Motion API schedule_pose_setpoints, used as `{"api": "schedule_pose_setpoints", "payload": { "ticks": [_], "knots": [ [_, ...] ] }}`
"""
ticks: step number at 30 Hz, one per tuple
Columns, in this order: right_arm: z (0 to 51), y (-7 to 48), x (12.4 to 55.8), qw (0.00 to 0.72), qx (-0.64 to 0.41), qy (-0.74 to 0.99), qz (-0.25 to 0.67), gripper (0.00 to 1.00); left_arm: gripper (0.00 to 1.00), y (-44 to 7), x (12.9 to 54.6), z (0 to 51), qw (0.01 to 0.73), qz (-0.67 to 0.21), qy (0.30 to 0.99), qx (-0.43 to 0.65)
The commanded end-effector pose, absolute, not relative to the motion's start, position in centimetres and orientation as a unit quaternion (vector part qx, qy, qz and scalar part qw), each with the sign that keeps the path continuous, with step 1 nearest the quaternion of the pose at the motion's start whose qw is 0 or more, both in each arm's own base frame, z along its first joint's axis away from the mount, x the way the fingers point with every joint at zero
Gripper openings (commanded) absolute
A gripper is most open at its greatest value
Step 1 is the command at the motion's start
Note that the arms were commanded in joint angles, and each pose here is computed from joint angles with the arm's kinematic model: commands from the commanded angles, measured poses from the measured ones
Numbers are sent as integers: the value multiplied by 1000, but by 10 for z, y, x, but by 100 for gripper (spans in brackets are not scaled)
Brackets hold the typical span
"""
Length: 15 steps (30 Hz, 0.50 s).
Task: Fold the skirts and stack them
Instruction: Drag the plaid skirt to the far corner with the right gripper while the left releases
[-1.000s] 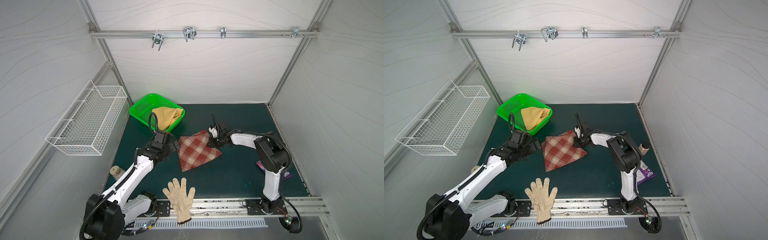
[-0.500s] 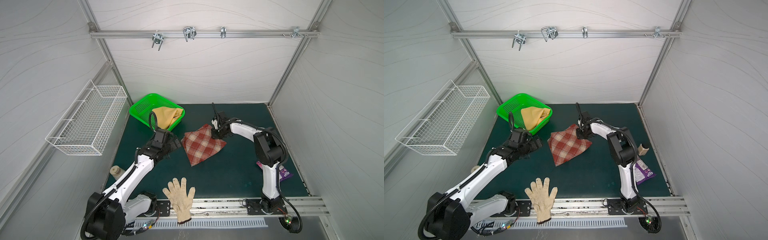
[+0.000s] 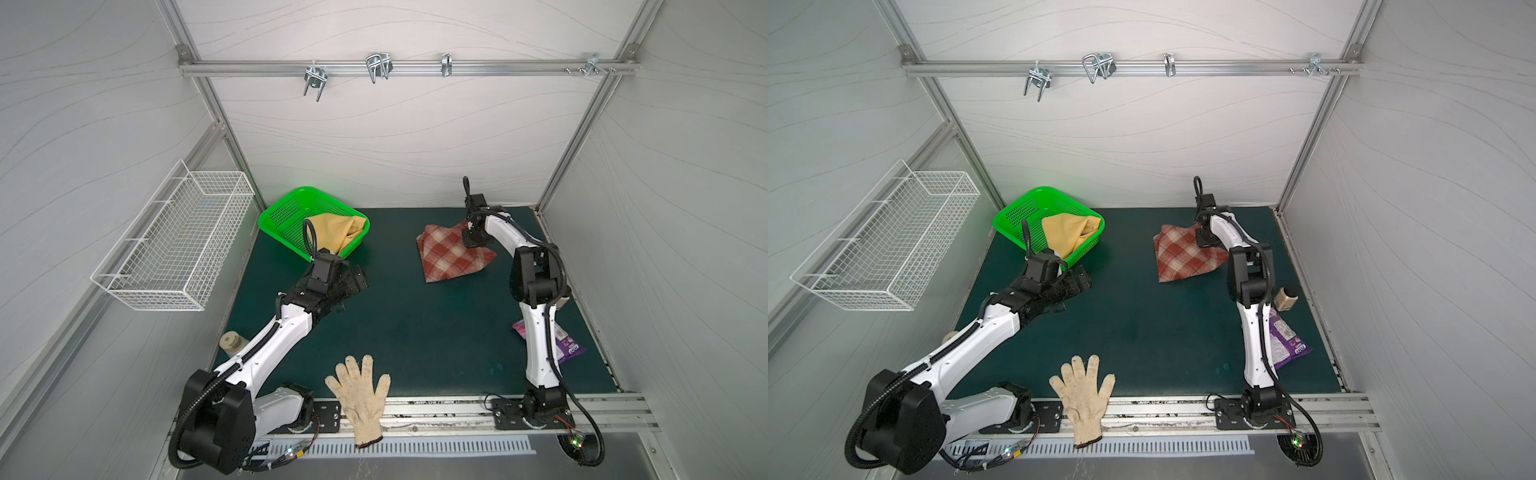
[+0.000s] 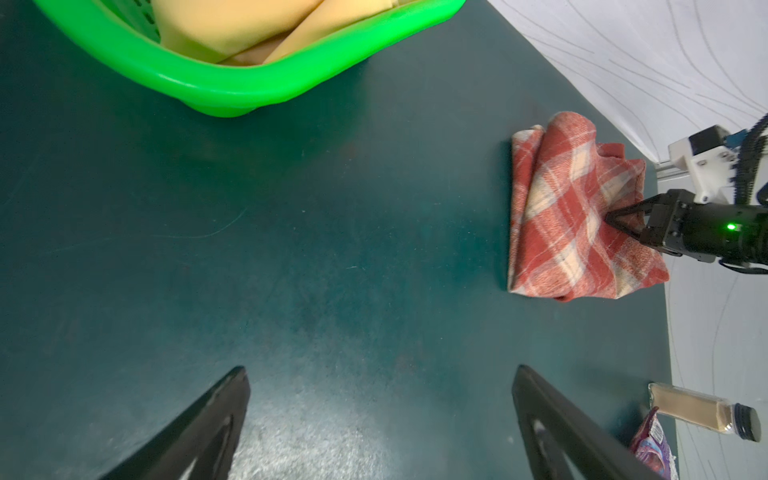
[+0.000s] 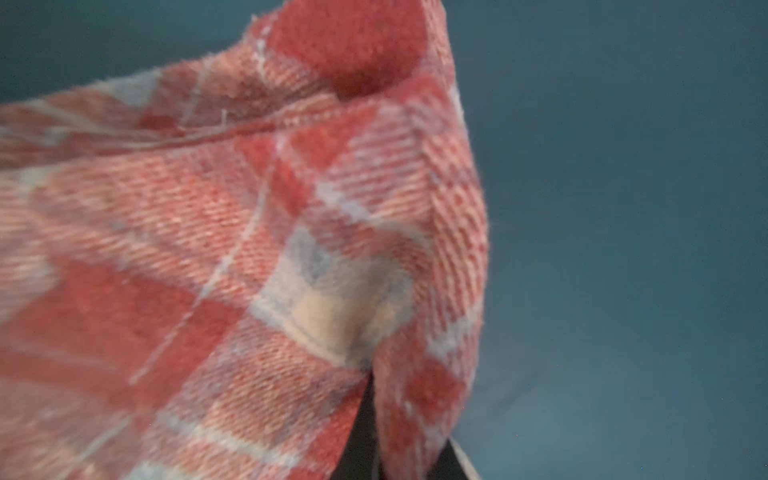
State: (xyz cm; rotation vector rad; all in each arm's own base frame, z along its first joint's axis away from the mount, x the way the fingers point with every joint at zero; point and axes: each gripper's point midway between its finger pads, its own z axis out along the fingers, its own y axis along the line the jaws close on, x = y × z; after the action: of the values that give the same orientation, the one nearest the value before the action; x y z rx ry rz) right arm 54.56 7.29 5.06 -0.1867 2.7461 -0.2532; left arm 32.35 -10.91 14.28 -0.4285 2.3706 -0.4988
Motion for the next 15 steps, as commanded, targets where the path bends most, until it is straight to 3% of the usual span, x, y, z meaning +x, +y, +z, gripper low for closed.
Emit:
{"api": "schedule_pose_setpoints", "payload": {
  "ticks": [1, 11, 13, 15],
  "knots": [
    [54, 16, 549, 158, -64, 973, -157, 0, 99, -114, 336, 152, 357, -200, 900, -148],
    [76, -57, 586, 194, -39, 958, -210, 0, 99, -125, 346, 130, 334, -209, 909, -137],
    [82, -65, 589, 203, -25, 954, -220, 14, 99, -126, 348, 129, 334, -209, 909, -136],
    [90, -61, 594, 221, -18, 955, -198, 51, 99, -127, 350, 128, 334, -209, 909, -133]
  ]
}}
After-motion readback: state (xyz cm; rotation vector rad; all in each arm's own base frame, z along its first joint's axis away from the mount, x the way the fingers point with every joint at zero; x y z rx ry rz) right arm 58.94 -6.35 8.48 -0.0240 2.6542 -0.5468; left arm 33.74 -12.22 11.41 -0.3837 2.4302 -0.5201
